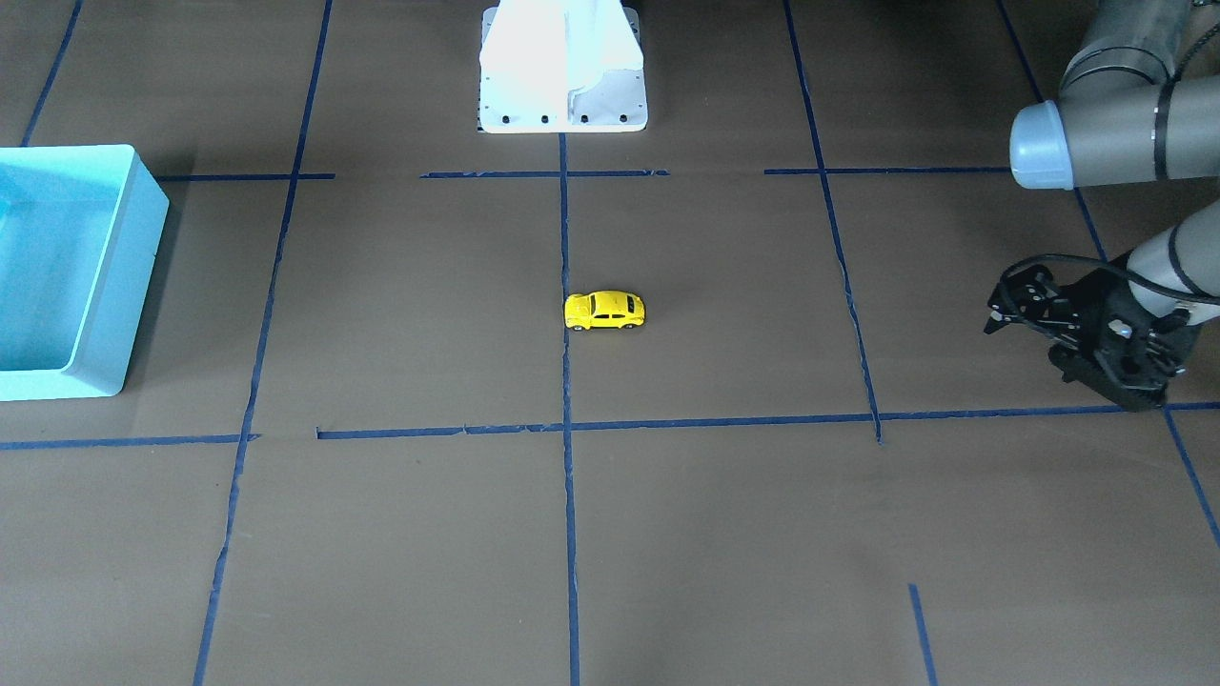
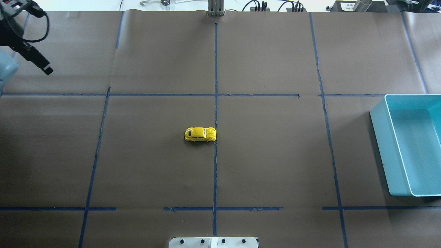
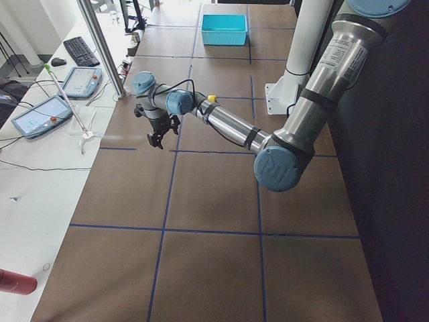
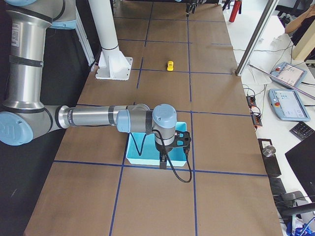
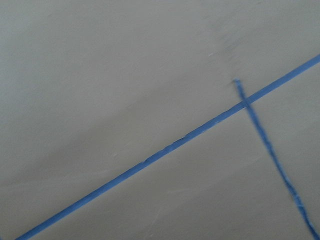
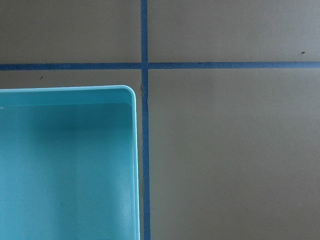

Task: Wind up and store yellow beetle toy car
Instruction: 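Swing the left gripper over the yellow beetle toy car, then lower the left gripper onto the car's roof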

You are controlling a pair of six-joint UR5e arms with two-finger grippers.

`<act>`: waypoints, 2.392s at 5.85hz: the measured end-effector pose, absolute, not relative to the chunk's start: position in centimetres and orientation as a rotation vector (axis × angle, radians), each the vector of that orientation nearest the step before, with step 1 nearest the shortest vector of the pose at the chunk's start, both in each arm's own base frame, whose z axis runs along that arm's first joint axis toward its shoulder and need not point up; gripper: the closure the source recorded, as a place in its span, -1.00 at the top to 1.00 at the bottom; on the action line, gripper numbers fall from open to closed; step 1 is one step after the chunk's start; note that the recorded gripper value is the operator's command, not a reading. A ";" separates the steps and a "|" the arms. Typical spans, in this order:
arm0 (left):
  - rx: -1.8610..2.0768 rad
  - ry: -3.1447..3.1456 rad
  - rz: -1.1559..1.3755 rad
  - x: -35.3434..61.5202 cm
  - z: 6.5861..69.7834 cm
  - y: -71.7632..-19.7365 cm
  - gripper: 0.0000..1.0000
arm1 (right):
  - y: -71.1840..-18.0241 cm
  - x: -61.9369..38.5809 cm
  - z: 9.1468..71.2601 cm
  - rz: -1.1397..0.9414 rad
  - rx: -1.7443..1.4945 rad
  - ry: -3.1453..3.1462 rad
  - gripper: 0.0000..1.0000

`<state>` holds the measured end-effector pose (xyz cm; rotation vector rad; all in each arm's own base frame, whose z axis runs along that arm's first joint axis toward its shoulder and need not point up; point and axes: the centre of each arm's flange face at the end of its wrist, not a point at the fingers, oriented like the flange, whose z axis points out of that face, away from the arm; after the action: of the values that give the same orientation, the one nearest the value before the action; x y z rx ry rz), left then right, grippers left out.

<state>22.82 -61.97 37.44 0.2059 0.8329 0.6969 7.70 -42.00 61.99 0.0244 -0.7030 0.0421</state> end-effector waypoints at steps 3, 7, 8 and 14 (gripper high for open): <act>0.322 0.902 1.025 39.6 24.2 -54.6 1.00 | -42.0 7.7 62.0 0.042 0.024 -0.703 1.00; 0.475 0.733 1.257 55.0 12.2 -49.6 1.00 | -42.0 7.7 62.1 0.041 0.023 -0.703 1.00; 0.518 0.659 1.372 57.6 11.4 -48.9 1.00 | -42.0 7.7 62.1 0.042 0.022 -0.703 1.00; 0.543 0.372 1.563 64.7 13.2 -44.5 1.00 | -41.9 7.6 62.1 0.042 0.021 -0.704 1.00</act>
<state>64.69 -44.53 13.21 0.5432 0.3725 1.5628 7.65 -41.94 62.12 0.0210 -0.7037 0.0421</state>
